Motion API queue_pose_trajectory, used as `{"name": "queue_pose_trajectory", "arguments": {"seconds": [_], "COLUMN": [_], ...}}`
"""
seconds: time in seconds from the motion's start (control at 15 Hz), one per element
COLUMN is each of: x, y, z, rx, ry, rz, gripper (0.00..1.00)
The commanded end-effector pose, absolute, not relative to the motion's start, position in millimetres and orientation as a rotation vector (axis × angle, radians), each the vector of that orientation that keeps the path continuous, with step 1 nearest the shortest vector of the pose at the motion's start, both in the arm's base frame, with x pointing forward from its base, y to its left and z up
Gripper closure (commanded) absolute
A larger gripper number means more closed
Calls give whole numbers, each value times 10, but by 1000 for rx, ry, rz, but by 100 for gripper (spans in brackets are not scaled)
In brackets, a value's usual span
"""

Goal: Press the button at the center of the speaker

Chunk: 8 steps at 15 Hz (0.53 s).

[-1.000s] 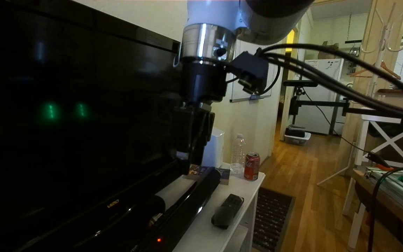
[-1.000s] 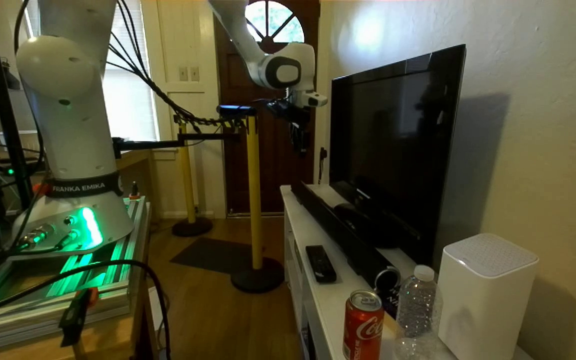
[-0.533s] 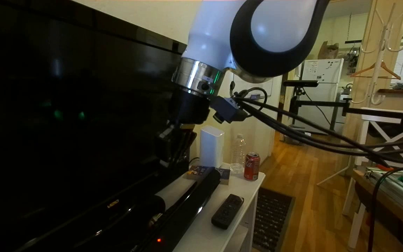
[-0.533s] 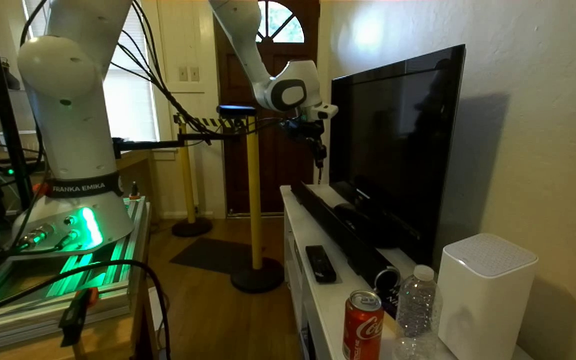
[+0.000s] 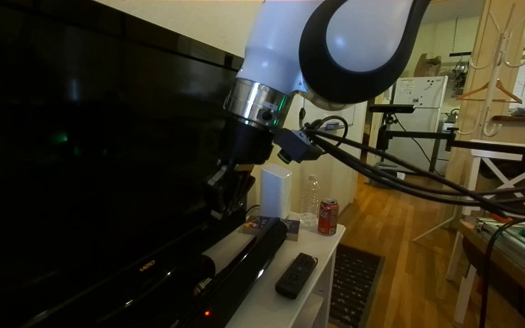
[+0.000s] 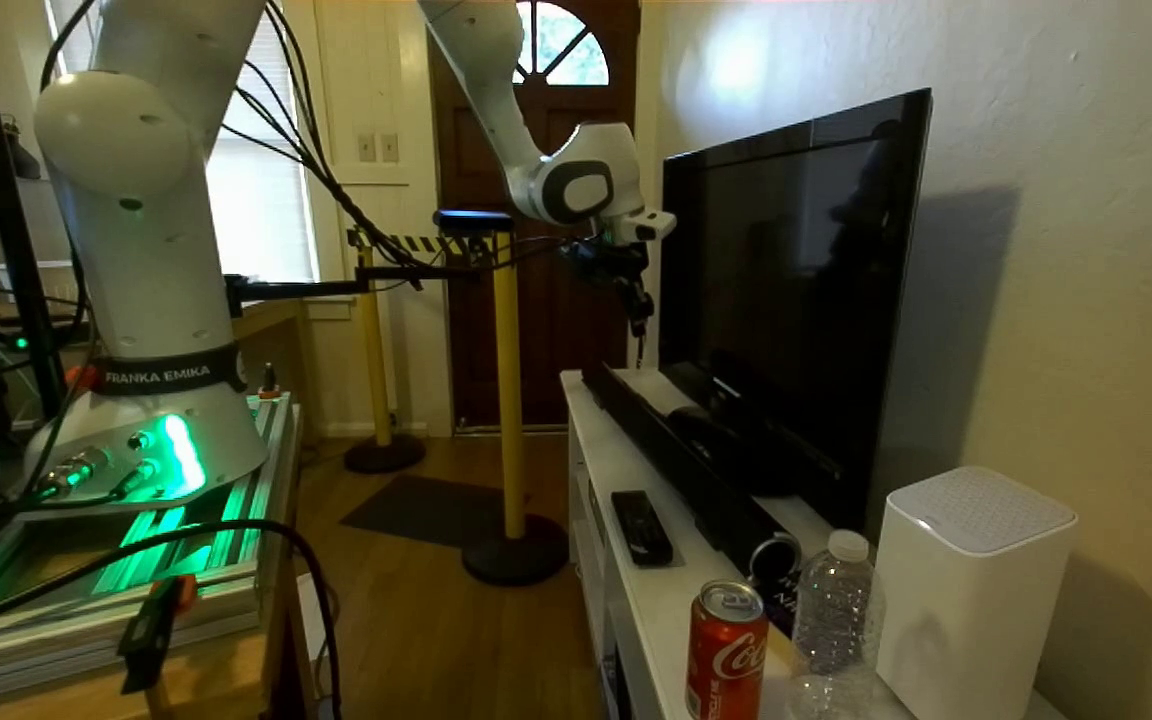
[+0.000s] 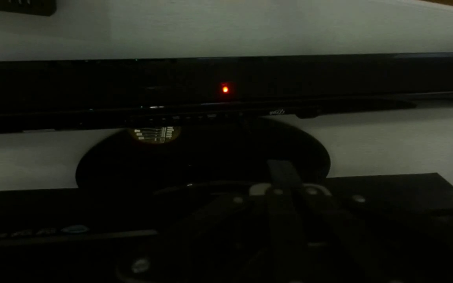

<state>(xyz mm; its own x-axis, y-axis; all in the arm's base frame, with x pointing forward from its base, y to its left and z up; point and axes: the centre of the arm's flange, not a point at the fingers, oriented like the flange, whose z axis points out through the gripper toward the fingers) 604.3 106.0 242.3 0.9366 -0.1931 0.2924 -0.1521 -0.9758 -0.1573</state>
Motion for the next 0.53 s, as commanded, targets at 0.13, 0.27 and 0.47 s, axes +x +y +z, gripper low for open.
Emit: {"name": "queue_pose_trajectory", "arguments": {"seconds": [0.13,0.27,0.47], "x": [6378,6472,6597], "y": [1162,1201,1217], "z": [1971,1794,1558], "rx": [-2975,-2984,-3009], "ry": [294,289,290], "rz": [-435,-414,-389], "gripper": [98,99,98]}}
